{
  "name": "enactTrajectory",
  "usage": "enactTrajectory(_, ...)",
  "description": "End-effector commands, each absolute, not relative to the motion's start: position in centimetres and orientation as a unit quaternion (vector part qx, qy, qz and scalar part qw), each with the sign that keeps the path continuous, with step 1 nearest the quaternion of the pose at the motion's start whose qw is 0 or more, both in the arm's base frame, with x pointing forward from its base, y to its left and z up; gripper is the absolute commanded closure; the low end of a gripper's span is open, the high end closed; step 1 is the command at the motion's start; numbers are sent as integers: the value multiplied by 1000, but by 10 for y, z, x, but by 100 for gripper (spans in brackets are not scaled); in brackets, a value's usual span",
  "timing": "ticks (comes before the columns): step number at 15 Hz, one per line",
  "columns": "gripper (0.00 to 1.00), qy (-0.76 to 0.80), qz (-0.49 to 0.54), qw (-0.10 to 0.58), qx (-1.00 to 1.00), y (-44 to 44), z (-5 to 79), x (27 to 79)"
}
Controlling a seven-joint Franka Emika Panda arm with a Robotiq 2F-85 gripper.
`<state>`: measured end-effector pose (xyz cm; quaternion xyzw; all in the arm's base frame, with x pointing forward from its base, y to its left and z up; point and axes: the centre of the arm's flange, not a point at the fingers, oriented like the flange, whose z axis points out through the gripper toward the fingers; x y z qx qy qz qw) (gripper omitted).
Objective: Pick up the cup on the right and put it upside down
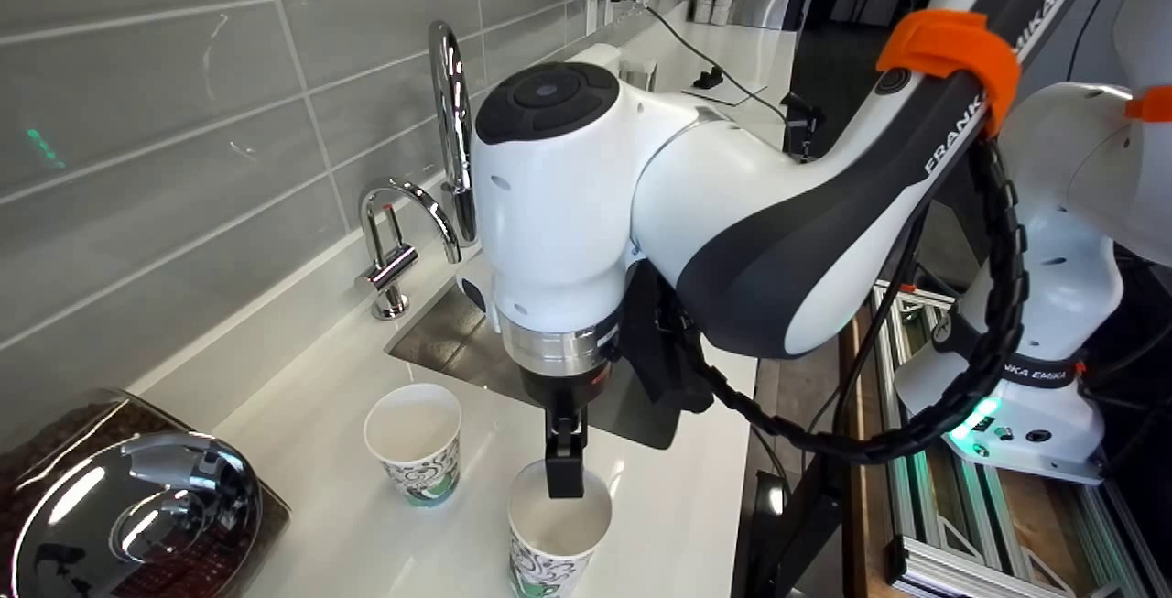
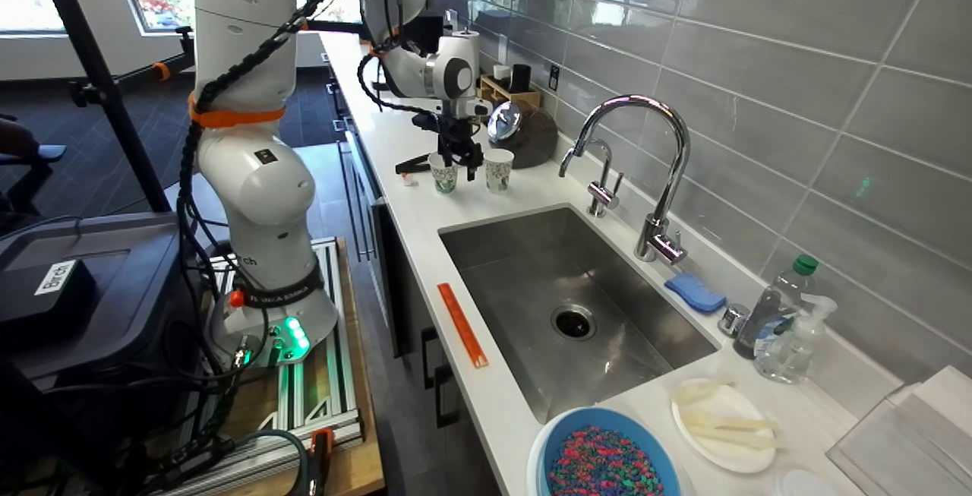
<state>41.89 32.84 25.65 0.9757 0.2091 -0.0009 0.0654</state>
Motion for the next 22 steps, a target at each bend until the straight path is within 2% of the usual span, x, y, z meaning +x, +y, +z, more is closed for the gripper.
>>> enactTrajectory(1,0,181,-30,77,980,322,251,411)
enactTrajectory(6,0,152,-70,91,982,310,246,400)
enactTrajectory(22,0,98,-122,61,986,283,244,353)
